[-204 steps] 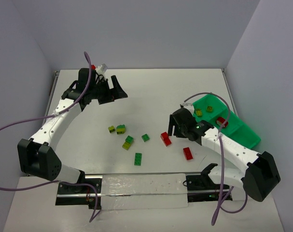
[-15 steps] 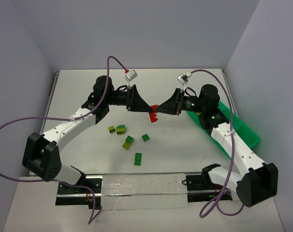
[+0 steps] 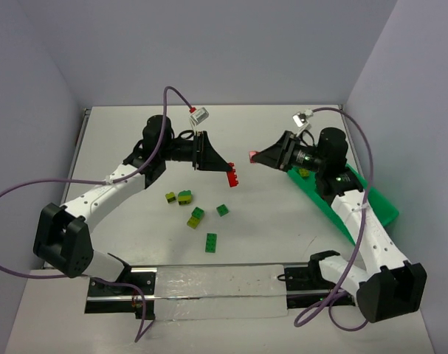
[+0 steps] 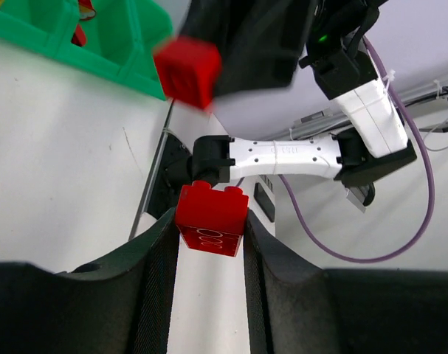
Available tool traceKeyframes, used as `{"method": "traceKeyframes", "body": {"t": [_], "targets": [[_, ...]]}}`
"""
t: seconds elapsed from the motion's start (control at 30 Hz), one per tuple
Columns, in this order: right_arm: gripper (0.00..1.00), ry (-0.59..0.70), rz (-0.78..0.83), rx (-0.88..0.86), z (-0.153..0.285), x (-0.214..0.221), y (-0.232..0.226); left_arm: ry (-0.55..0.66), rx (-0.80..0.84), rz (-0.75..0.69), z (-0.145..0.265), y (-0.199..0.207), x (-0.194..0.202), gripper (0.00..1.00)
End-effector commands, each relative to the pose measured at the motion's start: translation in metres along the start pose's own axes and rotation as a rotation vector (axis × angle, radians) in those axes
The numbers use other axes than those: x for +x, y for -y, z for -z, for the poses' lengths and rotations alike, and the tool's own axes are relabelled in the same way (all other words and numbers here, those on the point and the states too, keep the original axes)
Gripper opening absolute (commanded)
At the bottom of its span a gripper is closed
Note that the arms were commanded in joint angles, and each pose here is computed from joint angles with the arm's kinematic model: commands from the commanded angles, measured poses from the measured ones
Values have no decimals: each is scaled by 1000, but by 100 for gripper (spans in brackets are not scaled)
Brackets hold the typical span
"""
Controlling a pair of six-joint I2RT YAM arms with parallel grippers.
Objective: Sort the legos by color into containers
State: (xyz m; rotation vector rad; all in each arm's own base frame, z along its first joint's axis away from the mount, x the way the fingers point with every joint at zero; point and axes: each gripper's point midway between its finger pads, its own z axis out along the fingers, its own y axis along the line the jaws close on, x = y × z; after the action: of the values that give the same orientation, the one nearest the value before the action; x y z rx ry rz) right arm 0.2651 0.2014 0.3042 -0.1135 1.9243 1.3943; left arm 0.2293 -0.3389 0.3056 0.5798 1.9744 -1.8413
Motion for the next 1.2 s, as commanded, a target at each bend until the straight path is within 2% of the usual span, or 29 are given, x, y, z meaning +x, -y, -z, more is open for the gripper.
{"method": "traceKeyframes", "body": {"t": [0.0,0.1,0.17,0.2,0.27,0.43,0.53,0.73,0.83,0.93,1.0,1.07,1.17], "targets": [[5,129,12,374,37,-27,64,55,-9,-81,10,12,-18,0],[5,202,-27,663,65,-33,117,57,-28,-64,7,5,-21,0],[6,325,-64,989,113,-33,167,70,-86,-43,5,-7,-25,0],[7,375,-75,1083,133,-32,182,74,-112,-41,5,-12,-26,0],[9,468,-95,1220,167,-29,203,77,-164,-41,5,-21,-27,0],[13,650,-119,1409,214,-28,225,51,-246,-58,2,-41,-30,0],[16,729,-142,1460,229,-26,242,39,-260,-64,-2,-47,-31,0],[22,752,-185,1527,242,-31,268,24,-276,-68,-4,-55,-29,0],[36,756,-201,1531,243,-35,278,19,-275,-67,-6,-56,-30,0],[62,762,-206,1561,248,-41,284,20,-279,-73,-7,-56,-33,0],[72,762,-213,1579,250,-41,286,21,-283,-79,-6,-55,-34,0],[78,767,-215,1575,249,-43,285,23,-289,-83,-6,-55,-35,0],[79,784,-202,1532,246,-52,272,28,-297,-85,-5,-54,-36,0]]}}
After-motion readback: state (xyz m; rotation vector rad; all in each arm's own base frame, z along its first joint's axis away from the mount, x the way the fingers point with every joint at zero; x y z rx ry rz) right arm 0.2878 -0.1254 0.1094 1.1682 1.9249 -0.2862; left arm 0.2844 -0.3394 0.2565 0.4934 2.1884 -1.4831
